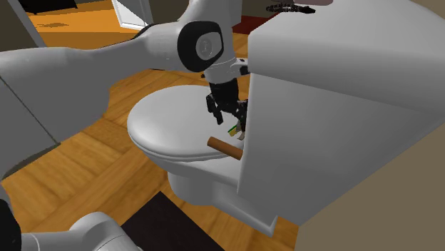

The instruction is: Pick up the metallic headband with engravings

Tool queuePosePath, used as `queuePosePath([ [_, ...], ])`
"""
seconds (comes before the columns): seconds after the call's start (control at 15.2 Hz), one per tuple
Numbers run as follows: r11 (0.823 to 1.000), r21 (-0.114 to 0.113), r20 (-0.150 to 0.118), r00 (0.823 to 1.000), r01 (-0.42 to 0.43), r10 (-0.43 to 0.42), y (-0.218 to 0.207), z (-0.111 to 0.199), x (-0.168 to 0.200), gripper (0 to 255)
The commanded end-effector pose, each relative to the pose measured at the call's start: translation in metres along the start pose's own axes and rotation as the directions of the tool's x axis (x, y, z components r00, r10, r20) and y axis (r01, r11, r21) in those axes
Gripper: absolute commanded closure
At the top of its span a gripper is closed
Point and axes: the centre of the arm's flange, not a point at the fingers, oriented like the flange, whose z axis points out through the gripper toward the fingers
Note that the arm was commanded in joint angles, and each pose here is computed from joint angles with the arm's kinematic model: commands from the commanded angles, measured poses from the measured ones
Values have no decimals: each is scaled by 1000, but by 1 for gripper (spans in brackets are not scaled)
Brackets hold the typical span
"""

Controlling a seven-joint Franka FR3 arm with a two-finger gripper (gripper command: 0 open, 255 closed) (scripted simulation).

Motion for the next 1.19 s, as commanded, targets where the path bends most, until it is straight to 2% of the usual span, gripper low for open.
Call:
queuePosePath([
  [0.0,999,-29,-21,999,26,-27,5,-16,18,0],
  [0.2,996,-69,-48,997,62,-65,9,-36,44,0],
  [0.79,996,-69,-48,997,62,-65,1,3,42,0],
  [0.86,996,-69,-49,997,61,-65,0,3,43,255],
  [1.12,996,-69,-48,997,62,-65,0,3,44,255],
])
